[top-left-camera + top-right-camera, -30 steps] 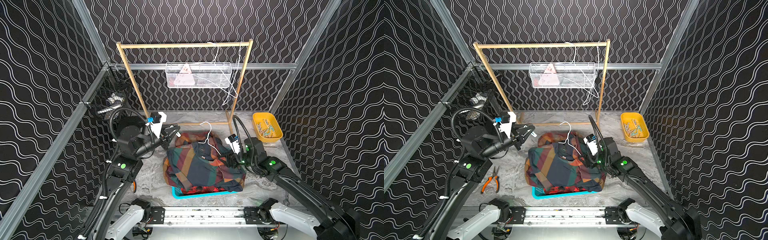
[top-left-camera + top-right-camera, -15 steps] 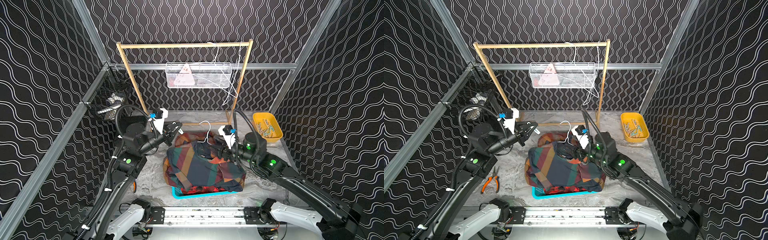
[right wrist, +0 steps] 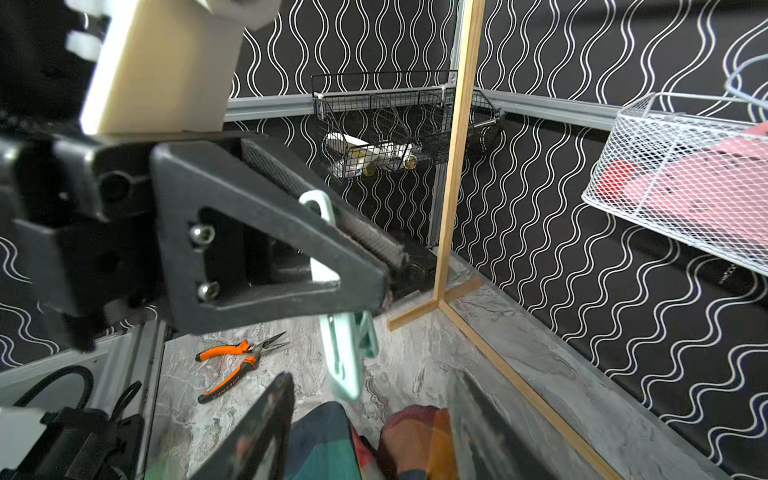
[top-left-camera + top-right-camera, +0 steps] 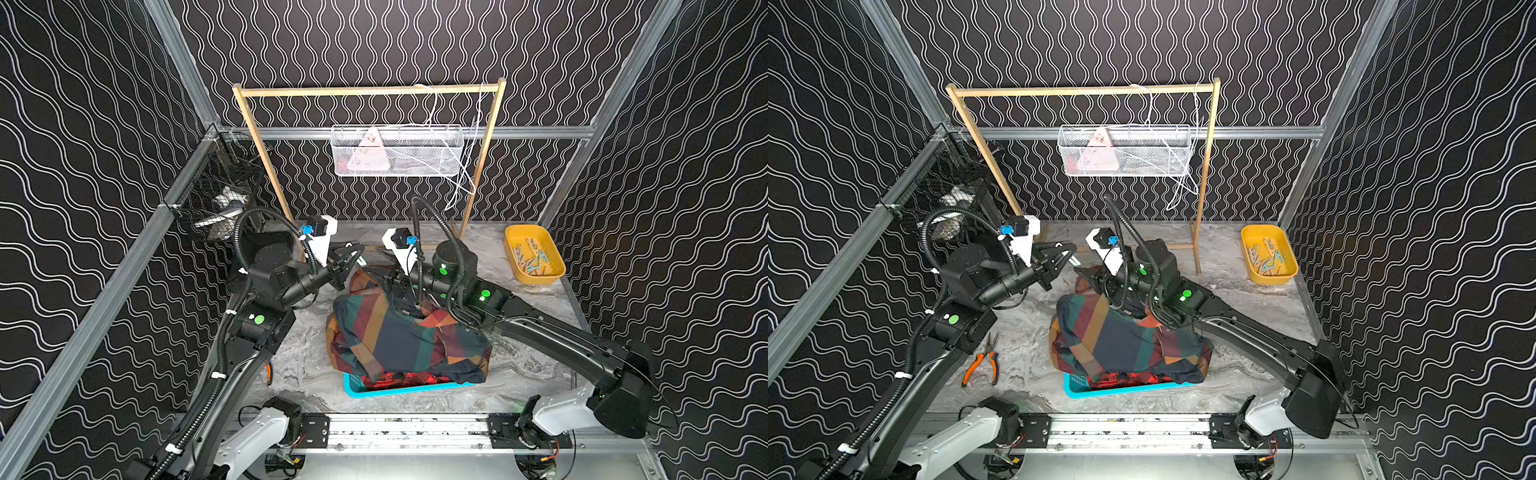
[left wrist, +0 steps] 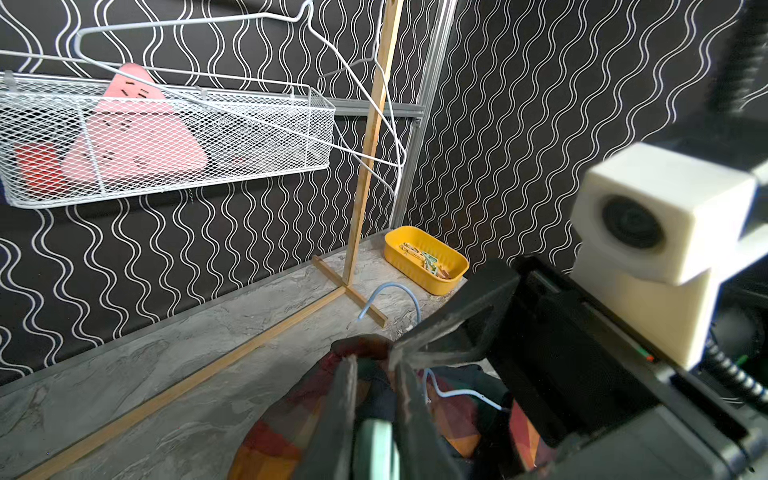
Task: Remove the clothespins securing long-sleeve shirts to the hanger
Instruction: Place the clamp in the storage box.
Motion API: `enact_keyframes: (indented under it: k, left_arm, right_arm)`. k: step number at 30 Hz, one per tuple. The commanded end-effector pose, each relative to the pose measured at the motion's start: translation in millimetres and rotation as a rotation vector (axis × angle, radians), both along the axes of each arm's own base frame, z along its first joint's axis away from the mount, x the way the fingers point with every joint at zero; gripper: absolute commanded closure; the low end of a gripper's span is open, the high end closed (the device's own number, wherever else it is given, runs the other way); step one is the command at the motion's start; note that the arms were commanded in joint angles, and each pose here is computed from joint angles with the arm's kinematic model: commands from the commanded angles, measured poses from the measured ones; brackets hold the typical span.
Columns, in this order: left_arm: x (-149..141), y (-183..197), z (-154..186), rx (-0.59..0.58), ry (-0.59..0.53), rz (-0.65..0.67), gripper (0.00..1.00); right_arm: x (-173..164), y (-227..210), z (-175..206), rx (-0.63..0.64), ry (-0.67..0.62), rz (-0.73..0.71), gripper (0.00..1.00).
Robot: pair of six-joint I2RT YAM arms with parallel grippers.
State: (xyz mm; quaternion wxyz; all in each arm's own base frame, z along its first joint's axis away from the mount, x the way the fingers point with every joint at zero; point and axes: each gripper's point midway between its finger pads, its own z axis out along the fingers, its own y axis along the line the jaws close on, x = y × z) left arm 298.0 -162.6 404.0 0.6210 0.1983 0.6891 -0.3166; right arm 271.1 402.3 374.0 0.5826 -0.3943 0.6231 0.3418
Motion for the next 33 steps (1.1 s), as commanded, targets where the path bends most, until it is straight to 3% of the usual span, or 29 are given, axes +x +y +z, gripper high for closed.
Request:
enact_keyframes:
  k: [1,11,16,21,24,27,28,31,33]
  left_arm:
    - [1,1,11,0.007,-0.051,0.005,1.00]
    - [4,-4,5,-0.002,-0.037,-0.017,1.00]
    - [3,-6,4,-0.005,-0.032,-0.032,1.00]
    - [3,-7,2,0.002,-0.026,-0.042,1.00]
    - [3,-5,3,0.010,-0.033,-0.030,1.00]
    - [2,0,9,0.023,-0.067,0.005,0.48]
    - [1,4,13,0.019,-0.085,0.027,0.36]
    - [0,17,21,0.028,-0.139,0.108,0.09]
    - [1,22,23,0.046,-0.153,0.137,0.04]
  right_arm:
    - [-2,8,13,0.039,-0.037,0.022,0.40]
    - [11,27,12,0.045,-0.034,0.023,0.44]
    - [16,32,12,0.049,-0.035,0.016,0.66]
    - [18,33,12,0.051,-0.028,0.007,0.97]
    - [18,29,16,0.062,-0.028,-0.006,1.00]
    - [19,13,20,0.055,-0.015,-0.065,1.00]
    - [19,2,21,0.047,-0.012,-0.097,1.00]
    - [14,-40,26,0.074,0.025,-0.161,1.00]
    - [13,-74,20,0.078,0.079,-0.223,1.00]
